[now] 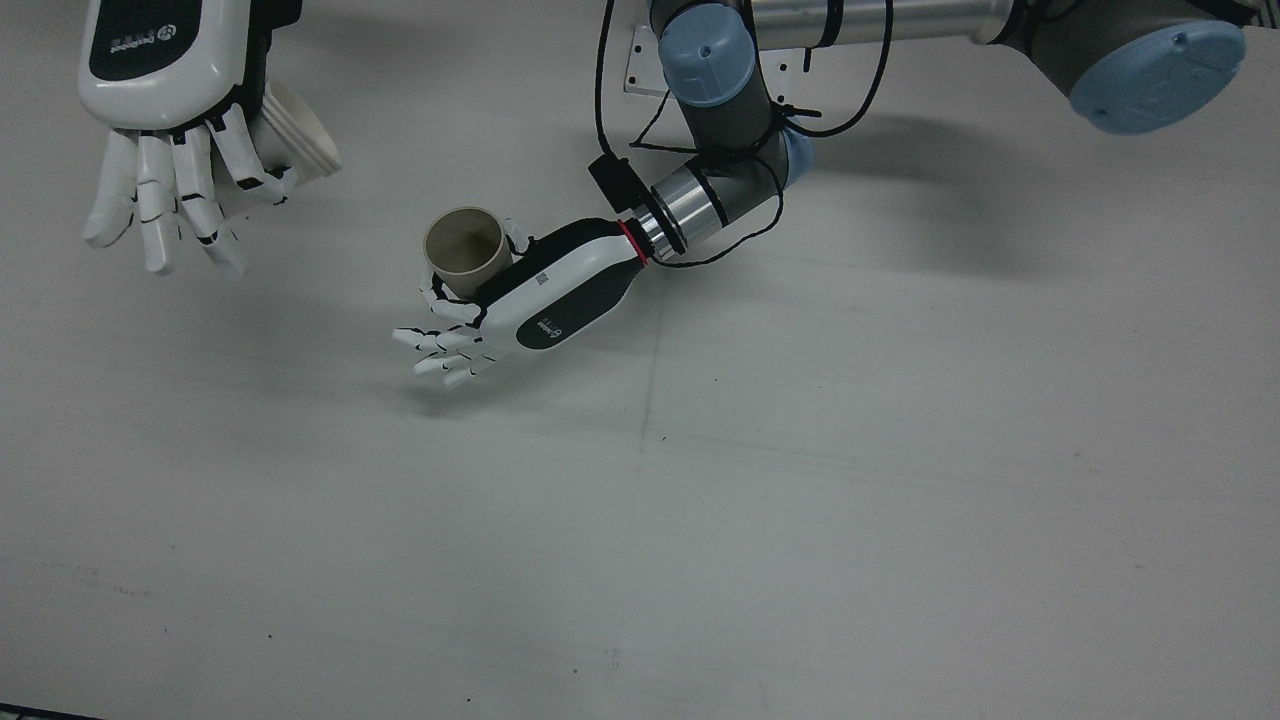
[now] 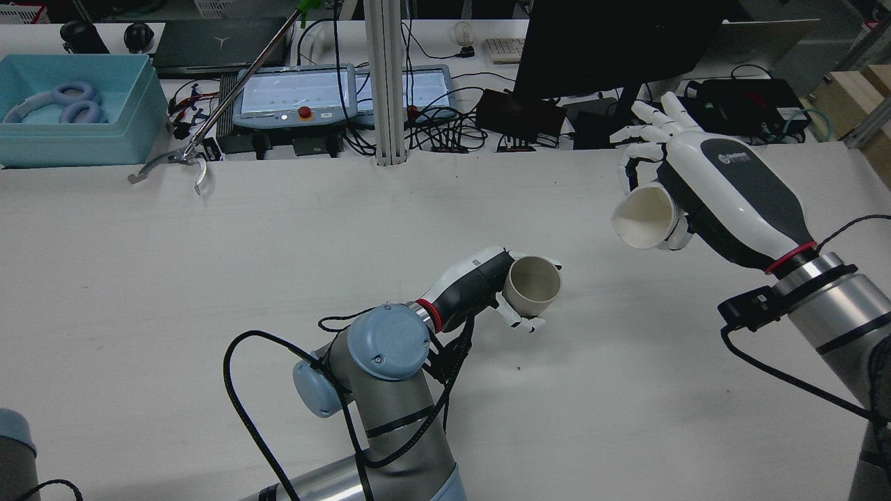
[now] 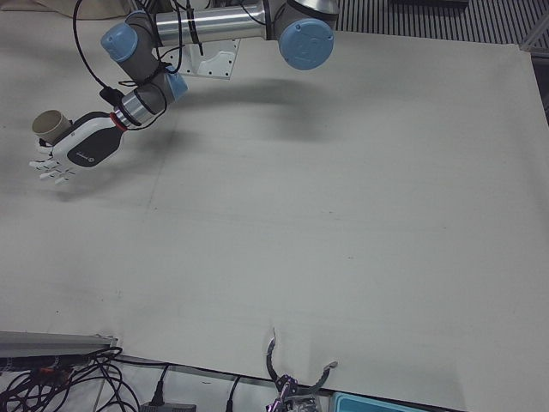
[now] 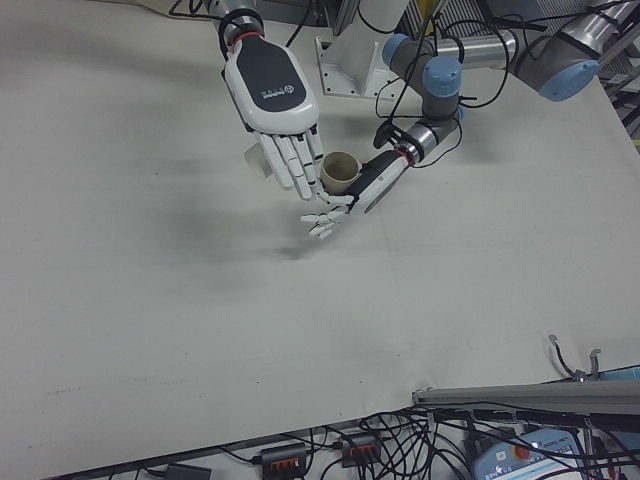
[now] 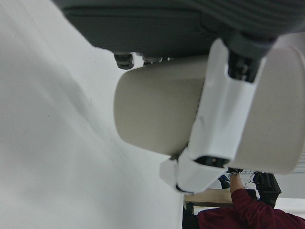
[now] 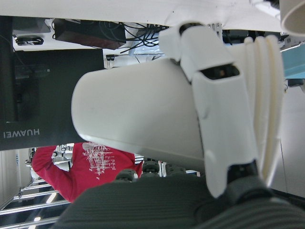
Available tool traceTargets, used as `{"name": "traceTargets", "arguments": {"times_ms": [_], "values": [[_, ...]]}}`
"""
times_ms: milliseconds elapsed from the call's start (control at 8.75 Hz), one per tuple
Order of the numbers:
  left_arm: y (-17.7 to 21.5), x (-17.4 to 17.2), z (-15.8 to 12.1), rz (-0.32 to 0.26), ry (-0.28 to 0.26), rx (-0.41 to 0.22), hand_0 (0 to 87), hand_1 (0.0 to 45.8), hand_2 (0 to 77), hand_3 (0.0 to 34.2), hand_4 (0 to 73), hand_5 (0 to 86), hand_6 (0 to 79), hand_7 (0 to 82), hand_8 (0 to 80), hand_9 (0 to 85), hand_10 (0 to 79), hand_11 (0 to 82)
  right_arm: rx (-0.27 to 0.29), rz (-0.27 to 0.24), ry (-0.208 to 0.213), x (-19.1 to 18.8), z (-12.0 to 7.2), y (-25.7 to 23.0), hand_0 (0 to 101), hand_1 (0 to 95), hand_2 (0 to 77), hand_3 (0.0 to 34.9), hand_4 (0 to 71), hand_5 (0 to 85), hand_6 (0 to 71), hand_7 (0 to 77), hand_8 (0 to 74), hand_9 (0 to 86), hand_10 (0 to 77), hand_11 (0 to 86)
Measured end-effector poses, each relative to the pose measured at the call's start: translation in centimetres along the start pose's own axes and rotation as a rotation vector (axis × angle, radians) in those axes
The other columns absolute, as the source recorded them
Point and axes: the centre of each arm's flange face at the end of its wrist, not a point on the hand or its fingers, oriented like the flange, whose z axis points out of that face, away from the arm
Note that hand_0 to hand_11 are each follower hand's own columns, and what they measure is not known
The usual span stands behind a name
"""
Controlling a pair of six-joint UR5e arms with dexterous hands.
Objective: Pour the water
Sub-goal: 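Tilt the white cup over the beige cup with the right hand, then carry both cups back toward their starting spots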
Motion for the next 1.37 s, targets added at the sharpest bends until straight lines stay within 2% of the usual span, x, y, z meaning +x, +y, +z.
{"name": "traceTargets", "arguments": {"times_ms": [114,229,343,457,571,686,800,914,1029,1143,1257,1371], "values": [[0.5,1.1,-0.3,-0.011,-0.006,-0.024,74.0,24.5,39.8,4.4,50.7,40.9,16.4,19.1,8.7,8.7,3.3,6.5,0.01,0.121,-0.021,-0.9,-0.2,-2.1,80,10.9,39.8,0.0,43.1,62.2,23.5,21.8,7.1,8.2,0.5,1.6],[-0.2,2.5,-1.1,-0.042,-0.007,-0.034,74.6,24.5,39.8,4.3,50.7,40.9,16.9,16.9,7.6,7.6,2.7,6.5,0.016,0.263,-0.031,-1.2,-0.2,-4.7,77,10.9,39.8,0.0,43.1,62.2,25.6,23.5,8.7,9.3,0.5,7.1],[-2.1,4.8,-2.6,-0.077,0.006,-0.025,74.5,24.0,39.8,4.4,50.7,40.9,16.9,17.4,7.6,7.6,2.7,6.5,0.034,0.394,-0.033,-1.2,-0.3,-7.7,75,10.9,39.8,0.0,43.1,62.2,26.2,23.5,8.7,8.7,3.3,4.4],[-4.4,7.7,-4.7,-0.095,0.021,-0.016,76.4,24.0,39.8,4.2,50.7,40.9,16.9,17.4,7.6,7.6,2.7,6.5,0.066,0.502,-0.035,-1.0,-0.6,-11.1,74,10.9,39.8,0.0,43.1,61.6,27.3,24.5,9.8,8.7,2.2,5.4],[-7.3,11.0,-7.1,-0.092,0.027,-0.004,76.4,24.0,39.8,4.2,50.7,40.9,16.4,17.4,7.6,7.6,2.7,6.5,0.092,0.575,-0.028,-0.5,-0.7,-14.5,74,10.9,39.8,0.0,43.1,61.6,27.3,24.5,9.8,8.7,2.2,5.4],[-10.2,14.6,-9.5,-0.089,0.041,0.006,76.6,24.0,39.8,4.3,50.7,40.9,16.4,17.4,8.2,7.1,1.1,4.9,0.097,0.611,-0.018,0.3,-0.6,-17.5,74,10.9,39.8,0.0,43.1,61.6,27.3,24.5,9.8,10.4,2.7,7.1],[-13.3,18.1,-11.9,-0.1,0.071,0.019,76.6,24.0,39.8,4.3,50.7,40.9,16.4,17.4,8.2,7.1,3.8,7.1,0.077,0.631,-0.01,1.8,-0.1,-19.7,74,10.4,39.8,0.0,43.1,61.6,27.3,24.5,10.9,13.6,5.5,8.7],[-16.6,21.5,-14.6,-0.115,0.115,0.034,74.7,24.0,39.8,4.3,50.7,40.9,16.4,17.4,7.6,7.6,2.7,7.6,0.046,0.656,-0.006,4.7,0.4,-21.7,74,11.5,38.2,0.0,39.3,61.1,27.3,24.5,12.5,15.3,5.5,9.3],[-19.6,24.2,-17.3,-0.125,0.153,0.045,74.7,24.0,39.8,4.3,50.7,40.9,16.4,17.4,7.6,7.6,2.7,7.6,0.024,0.691,-0.007,8.8,0.5,-23.6,74,11.5,38.2,0.0,39.3,61.1,27.3,24.5,12.5,15.3,5.5,9.3],[-22.4,26.0,-19.7,-0.136,0.178,0.052,74.7,24.0,39.8,4.3,50.7,40.9,16.4,17.4,7.6,8.2,2.7,7.1,0.014,0.734,-0.007,14.0,0.1,-25.2,73,15.8,31.6,0.0,36.0,58.9,27.3,24.5,12.5,16.9,5.5,10.4],[-25.2,26.8,-22.2,-0.145,0.197,0.059,74.7,24.0,39.8,4.3,50.7,40.9,16.4,17.4,7.6,8.2,2.7,7.1,0.017,0.77,0.004,19.7,-0.7,-26.8,59,16.4,31.6,0.0,34.4,57.3,26.2,24.5,14.7,19.1,5.5,10.4],[-28.0,27.0,-24.7,-0.147,0.214,0.063,74.7,24.5,39.8,4.4,50.7,40.9,16.4,17.4,7.6,8.2,4.4,7.1,0.029,0.786,0.021,24.6,-1.7,-28.0,58,15.8,33.3,0.0,34.9,58.4,26.2,24.5,15.3,19.1,5.5,10.4]]}}
